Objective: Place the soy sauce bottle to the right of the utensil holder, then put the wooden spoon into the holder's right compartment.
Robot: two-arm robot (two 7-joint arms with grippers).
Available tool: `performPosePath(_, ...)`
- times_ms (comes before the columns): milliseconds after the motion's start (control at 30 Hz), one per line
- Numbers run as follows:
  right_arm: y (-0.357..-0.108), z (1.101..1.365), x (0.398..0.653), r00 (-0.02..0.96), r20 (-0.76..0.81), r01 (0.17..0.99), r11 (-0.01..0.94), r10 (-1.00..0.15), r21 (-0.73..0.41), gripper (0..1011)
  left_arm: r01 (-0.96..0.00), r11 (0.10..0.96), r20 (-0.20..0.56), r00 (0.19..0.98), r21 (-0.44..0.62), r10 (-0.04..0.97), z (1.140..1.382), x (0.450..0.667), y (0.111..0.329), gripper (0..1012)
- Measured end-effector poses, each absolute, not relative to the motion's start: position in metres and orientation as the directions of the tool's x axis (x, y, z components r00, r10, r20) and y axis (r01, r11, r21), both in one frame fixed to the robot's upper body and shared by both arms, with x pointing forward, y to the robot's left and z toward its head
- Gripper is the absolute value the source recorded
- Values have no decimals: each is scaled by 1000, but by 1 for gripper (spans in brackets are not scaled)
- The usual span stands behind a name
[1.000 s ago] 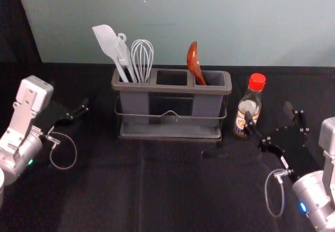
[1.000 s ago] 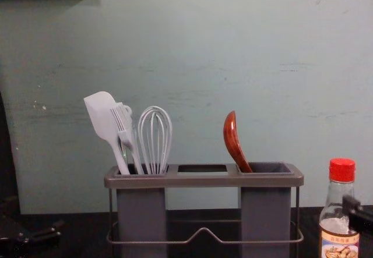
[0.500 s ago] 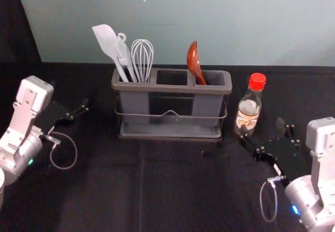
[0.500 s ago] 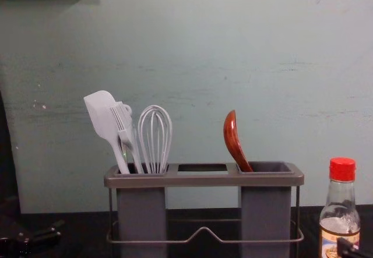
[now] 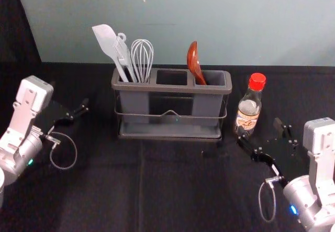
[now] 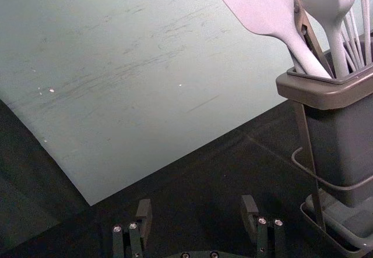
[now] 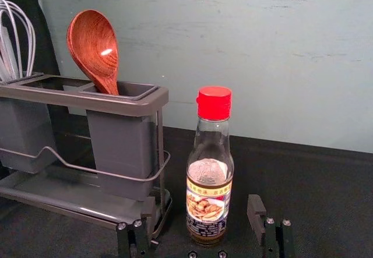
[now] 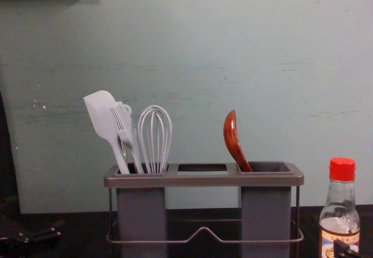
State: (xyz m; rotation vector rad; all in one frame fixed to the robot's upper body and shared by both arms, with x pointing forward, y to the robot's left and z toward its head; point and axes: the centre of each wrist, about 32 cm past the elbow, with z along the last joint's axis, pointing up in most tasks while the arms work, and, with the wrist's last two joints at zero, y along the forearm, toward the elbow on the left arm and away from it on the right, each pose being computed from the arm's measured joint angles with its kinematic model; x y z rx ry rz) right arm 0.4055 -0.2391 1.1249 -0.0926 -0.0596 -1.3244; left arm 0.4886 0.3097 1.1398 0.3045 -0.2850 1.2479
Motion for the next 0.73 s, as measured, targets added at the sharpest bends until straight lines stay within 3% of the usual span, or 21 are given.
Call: performPosePath(733,-239,1125,405,240,96,971,238,-966,-32,1004,-955,287,374,292,70,880,1140,489,310,1005)
